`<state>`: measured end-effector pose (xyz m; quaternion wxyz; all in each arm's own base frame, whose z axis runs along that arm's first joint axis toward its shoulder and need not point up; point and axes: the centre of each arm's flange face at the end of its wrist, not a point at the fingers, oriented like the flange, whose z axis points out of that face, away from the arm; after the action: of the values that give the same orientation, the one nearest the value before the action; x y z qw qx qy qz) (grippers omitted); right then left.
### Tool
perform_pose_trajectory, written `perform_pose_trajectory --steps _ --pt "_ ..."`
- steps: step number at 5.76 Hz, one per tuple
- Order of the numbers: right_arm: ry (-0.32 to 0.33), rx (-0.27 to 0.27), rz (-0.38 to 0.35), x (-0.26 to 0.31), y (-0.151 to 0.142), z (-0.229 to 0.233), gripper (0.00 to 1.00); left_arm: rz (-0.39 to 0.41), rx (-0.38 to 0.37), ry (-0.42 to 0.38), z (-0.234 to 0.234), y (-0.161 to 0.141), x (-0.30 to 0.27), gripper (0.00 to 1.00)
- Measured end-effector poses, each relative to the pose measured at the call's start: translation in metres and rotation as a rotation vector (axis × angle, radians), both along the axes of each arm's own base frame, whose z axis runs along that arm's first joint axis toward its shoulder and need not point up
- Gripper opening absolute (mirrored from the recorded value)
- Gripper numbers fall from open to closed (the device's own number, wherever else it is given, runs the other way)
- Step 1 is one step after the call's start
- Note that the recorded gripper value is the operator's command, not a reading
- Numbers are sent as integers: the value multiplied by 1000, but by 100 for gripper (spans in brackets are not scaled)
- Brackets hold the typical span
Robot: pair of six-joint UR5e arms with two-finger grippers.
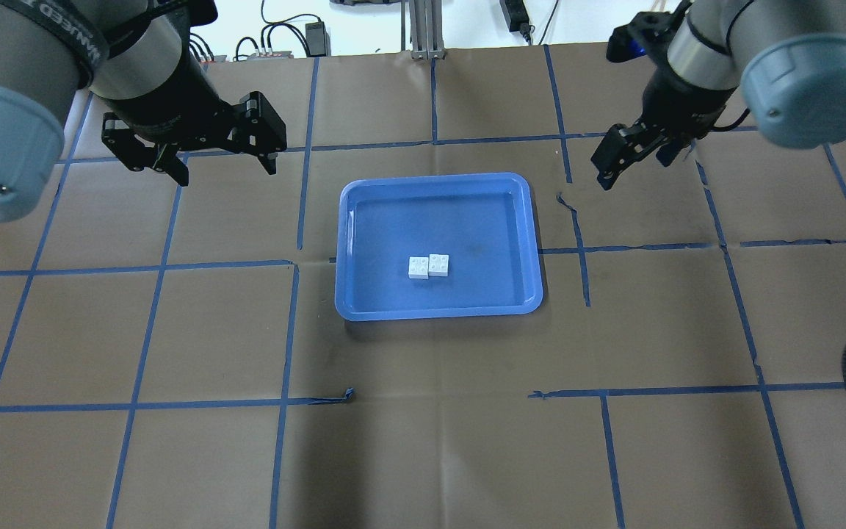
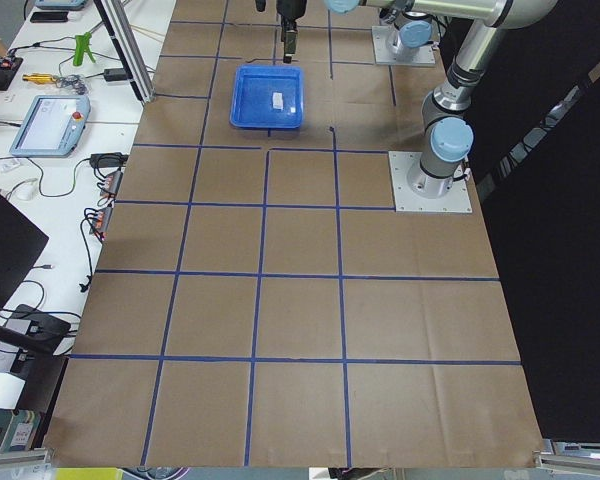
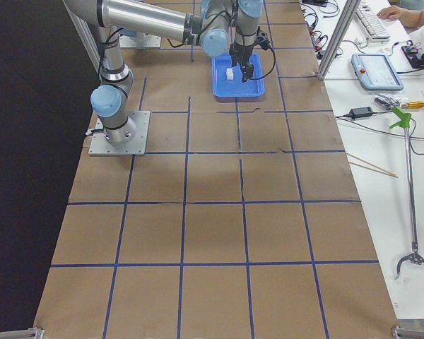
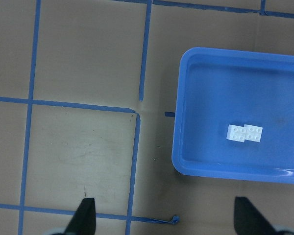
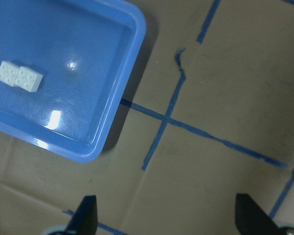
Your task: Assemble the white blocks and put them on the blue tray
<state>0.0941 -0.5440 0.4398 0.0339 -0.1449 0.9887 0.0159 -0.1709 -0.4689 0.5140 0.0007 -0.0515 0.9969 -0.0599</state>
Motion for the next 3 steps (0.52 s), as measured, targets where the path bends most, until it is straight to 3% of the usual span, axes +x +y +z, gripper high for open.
perform_pose_trajectory --steps 1,2,3 --pt "27 15 -174 -1 3 39 100 0 0 0 0 0 0 99" --pt "37 10 -302 16 12 67 100 -1 0 0 0 0 0 99" --pt "46 8 -350 35 19 78 100 -1 0 0 0 0 -1 99"
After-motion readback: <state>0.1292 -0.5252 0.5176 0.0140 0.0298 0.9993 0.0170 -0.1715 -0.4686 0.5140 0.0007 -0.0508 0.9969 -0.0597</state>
